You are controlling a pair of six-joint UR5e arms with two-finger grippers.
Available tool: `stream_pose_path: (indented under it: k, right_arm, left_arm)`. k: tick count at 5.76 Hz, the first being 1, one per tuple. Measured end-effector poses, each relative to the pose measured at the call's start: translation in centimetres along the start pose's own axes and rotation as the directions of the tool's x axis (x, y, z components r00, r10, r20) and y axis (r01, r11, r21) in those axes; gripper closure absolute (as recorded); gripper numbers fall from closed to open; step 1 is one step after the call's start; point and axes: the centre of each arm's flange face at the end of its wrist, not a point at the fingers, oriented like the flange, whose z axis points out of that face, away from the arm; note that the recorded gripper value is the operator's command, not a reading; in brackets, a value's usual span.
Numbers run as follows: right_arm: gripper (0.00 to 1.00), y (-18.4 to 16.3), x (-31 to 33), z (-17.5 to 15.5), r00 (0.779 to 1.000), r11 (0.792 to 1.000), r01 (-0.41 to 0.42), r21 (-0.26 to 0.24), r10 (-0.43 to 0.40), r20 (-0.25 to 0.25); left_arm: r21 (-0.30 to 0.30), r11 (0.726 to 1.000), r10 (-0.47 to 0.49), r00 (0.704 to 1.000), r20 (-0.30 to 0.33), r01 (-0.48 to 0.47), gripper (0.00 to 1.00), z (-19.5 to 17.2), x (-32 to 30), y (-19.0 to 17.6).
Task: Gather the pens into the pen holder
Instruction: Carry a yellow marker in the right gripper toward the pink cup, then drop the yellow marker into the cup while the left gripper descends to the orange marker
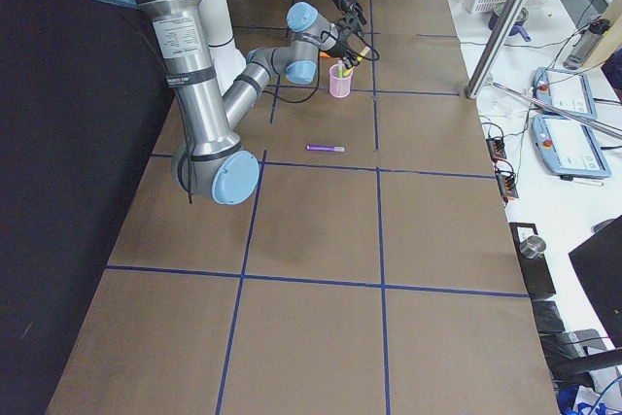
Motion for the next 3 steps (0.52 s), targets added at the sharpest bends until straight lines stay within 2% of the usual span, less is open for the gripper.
stream_pose_path:
  k: [1,3]
  right_arm:
    - [1.0,2.2,-3.5,0.4,1.0,0.997,-0.021,0.07,0.022,-0.014]
    - [0.99,6.0,-8.9,1.3,0.996,0.977,-0.055,0.205,0.068,-0.054]
  left_arm:
    - [-0.044,0.999,0.018,1.0,-0.003,-0.018,0.14,-0.1,-2.4,0.2]
    - [-0.079,0.996,0.047,0.999,-0.01,-0.047,0.15,-0.7,-4.1,1.0]
